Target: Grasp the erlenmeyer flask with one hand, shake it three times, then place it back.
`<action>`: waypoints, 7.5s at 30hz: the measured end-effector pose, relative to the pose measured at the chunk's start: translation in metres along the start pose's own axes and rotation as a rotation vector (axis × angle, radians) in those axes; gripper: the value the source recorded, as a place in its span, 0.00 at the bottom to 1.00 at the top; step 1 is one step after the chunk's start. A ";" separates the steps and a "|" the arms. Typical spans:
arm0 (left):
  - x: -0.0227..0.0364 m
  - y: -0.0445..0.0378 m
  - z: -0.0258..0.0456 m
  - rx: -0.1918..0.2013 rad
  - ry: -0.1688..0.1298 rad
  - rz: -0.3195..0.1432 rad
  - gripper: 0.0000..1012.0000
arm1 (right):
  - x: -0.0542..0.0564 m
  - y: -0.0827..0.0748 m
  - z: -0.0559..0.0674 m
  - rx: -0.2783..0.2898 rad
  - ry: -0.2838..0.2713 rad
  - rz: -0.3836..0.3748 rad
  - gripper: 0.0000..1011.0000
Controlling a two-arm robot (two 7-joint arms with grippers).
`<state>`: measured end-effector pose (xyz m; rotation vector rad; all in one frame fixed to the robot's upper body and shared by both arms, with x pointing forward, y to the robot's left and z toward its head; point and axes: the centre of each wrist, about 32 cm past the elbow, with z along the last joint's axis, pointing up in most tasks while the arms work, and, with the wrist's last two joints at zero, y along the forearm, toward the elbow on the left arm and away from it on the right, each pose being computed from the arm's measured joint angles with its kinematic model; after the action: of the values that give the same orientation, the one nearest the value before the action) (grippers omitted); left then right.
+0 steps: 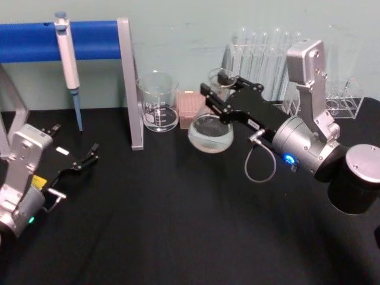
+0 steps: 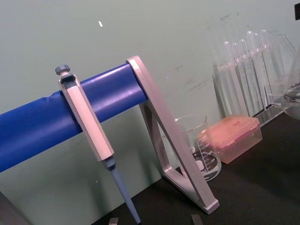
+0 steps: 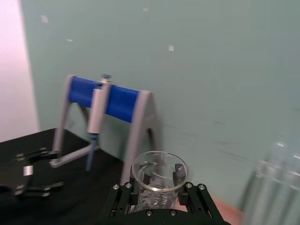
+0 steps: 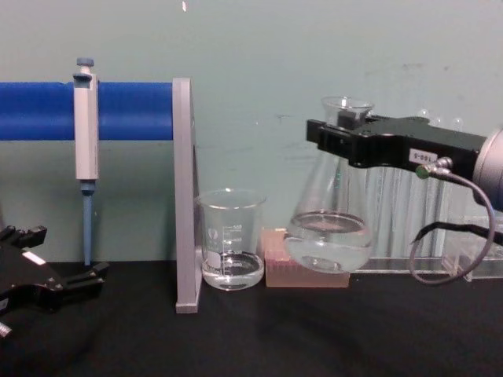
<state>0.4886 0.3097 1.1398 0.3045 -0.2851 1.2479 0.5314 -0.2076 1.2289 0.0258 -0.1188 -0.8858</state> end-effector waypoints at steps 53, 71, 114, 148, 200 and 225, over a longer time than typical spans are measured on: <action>0.0000 0.0000 0.0000 0.000 0.000 0.000 0.99 | -0.001 -0.003 0.003 -0.011 -0.006 0.133 0.45; 0.0000 0.0000 0.0000 0.000 0.000 0.000 0.99 | -0.001 -0.004 0.010 0.040 -0.054 0.484 0.45; 0.0000 0.0000 0.0000 0.000 0.000 0.000 0.99 | -0.007 -0.009 0.009 0.062 -0.065 0.693 0.45; 0.0000 0.0000 0.0000 0.000 0.000 0.000 0.99 | 0.001 -0.005 0.003 0.005 0.015 0.006 0.45; 0.0000 0.0000 0.0000 0.000 0.000 0.000 0.99 | 0.008 -0.001 -0.002 -0.040 -0.003 -0.013 0.45; 0.0000 0.0000 0.0000 0.000 0.000 0.000 0.99 | 0.009 -0.003 0.000 -0.004 -0.061 0.387 0.45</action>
<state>0.4886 0.3097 1.1398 0.3045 -0.2850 1.2479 0.5350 -0.2162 1.2291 -0.0275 -0.1720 -0.5007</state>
